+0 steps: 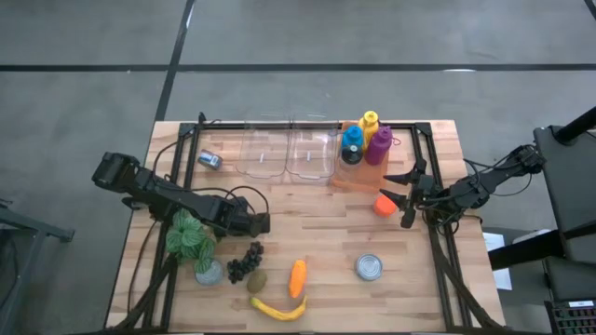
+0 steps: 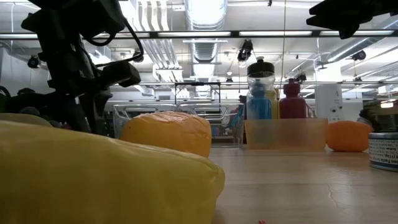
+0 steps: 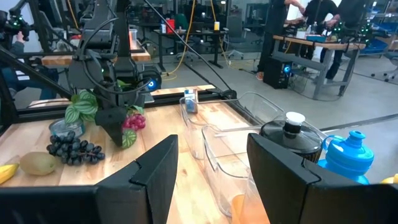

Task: Pick & Place Food Item
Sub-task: Put the red grapes into the right transparent bin

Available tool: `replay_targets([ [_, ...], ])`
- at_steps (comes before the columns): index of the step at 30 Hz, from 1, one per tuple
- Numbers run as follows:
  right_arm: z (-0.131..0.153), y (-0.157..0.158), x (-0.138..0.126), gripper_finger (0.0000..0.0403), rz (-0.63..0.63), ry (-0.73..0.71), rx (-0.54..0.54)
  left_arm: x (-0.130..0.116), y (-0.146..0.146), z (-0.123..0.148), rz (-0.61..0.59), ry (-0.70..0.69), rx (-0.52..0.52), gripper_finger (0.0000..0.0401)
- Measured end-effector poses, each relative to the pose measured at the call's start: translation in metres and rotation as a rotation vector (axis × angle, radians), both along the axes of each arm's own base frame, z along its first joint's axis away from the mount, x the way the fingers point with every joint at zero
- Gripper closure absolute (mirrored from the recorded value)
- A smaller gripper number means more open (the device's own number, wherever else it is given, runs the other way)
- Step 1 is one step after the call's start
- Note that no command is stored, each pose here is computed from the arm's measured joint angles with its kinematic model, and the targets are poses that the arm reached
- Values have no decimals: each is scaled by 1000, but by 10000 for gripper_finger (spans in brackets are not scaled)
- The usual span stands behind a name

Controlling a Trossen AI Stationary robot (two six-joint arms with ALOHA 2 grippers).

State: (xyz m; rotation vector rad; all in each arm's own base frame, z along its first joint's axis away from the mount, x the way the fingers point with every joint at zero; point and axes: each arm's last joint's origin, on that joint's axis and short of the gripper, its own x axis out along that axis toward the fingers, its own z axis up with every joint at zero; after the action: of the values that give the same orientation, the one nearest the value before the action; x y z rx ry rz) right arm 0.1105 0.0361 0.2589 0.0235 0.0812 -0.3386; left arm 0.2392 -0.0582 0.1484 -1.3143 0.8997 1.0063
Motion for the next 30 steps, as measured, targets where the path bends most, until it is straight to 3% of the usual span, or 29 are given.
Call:
replay_targets([
  [10, 0, 0, 0, 213, 0, 0, 0, 0, 0, 0, 0, 0, -1, 395],
  [22, 0, 0, 0, 213, 0, -1, 1, 5, -1, 5, -28, -26, 15, 398],
  [30, 0, 0, 0, 213, 0, 0, 0, 19, -2, 25, -107, -102, 136, 399],
])
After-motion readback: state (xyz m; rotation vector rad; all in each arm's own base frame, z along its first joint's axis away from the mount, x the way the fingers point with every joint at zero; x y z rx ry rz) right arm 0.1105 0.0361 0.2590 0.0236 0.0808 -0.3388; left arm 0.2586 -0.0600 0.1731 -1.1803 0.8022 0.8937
